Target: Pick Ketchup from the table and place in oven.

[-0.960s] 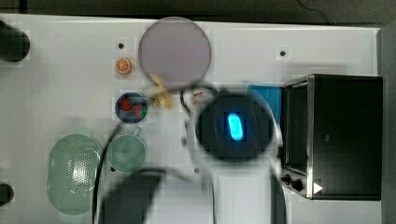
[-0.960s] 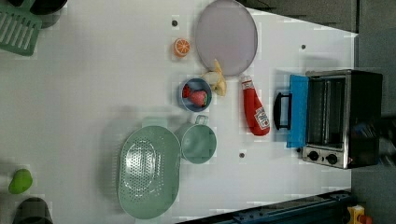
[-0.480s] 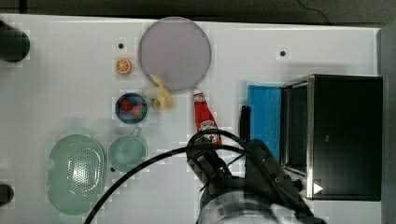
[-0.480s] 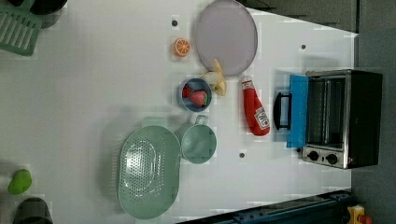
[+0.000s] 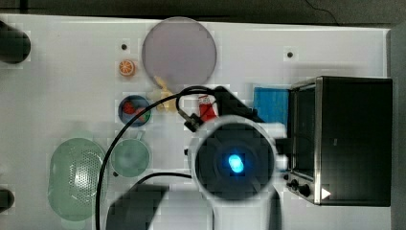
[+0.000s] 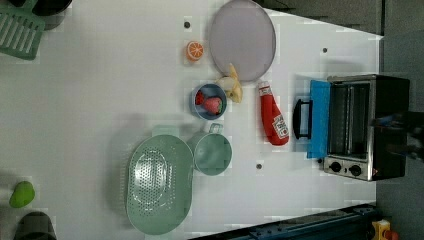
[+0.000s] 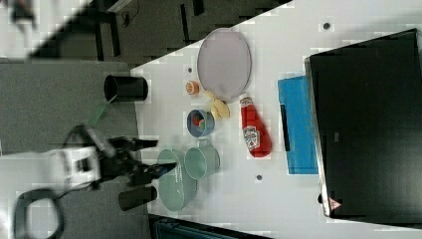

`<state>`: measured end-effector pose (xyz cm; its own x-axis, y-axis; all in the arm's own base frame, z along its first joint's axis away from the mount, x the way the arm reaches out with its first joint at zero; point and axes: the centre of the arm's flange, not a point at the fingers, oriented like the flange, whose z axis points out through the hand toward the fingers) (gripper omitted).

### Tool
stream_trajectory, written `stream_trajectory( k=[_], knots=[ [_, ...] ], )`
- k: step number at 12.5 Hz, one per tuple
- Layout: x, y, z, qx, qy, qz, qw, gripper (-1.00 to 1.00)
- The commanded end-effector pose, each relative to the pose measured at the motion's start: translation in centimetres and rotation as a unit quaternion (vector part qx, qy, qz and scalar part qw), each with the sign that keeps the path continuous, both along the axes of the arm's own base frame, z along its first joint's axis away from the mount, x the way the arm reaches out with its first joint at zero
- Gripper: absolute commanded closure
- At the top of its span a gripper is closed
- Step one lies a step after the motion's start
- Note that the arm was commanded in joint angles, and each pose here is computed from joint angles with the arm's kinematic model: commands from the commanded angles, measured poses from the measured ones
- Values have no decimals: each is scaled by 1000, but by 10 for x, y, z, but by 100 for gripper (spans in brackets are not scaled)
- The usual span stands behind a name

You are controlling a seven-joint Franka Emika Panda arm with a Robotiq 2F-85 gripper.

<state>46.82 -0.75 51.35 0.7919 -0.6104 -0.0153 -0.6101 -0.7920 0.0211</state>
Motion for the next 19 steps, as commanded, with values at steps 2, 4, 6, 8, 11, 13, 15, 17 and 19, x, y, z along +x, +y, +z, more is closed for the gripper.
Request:
stream_trajectory(
  k=[2,4,6,8,11,13,15,17,19],
  knots=[
    [9,-8,-55,9,6,198,980,-100],
    [13,-9,-92,13,13,282,959,-100],
    [16,-9,-132,15,15,339,940,-100],
    [19,-10,-173,16,13,386,922,-100],
    [27,-10,-230,10,1,427,904,-100],
    [31,-11,-265,8,-3,434,901,-100],
    [33,-12,-295,5,-6,433,901,-100],
    [29,-14,-322,10,3,432,902,-100],
    [26,-16,-340,13,10,430,903,-100]
  ],
)
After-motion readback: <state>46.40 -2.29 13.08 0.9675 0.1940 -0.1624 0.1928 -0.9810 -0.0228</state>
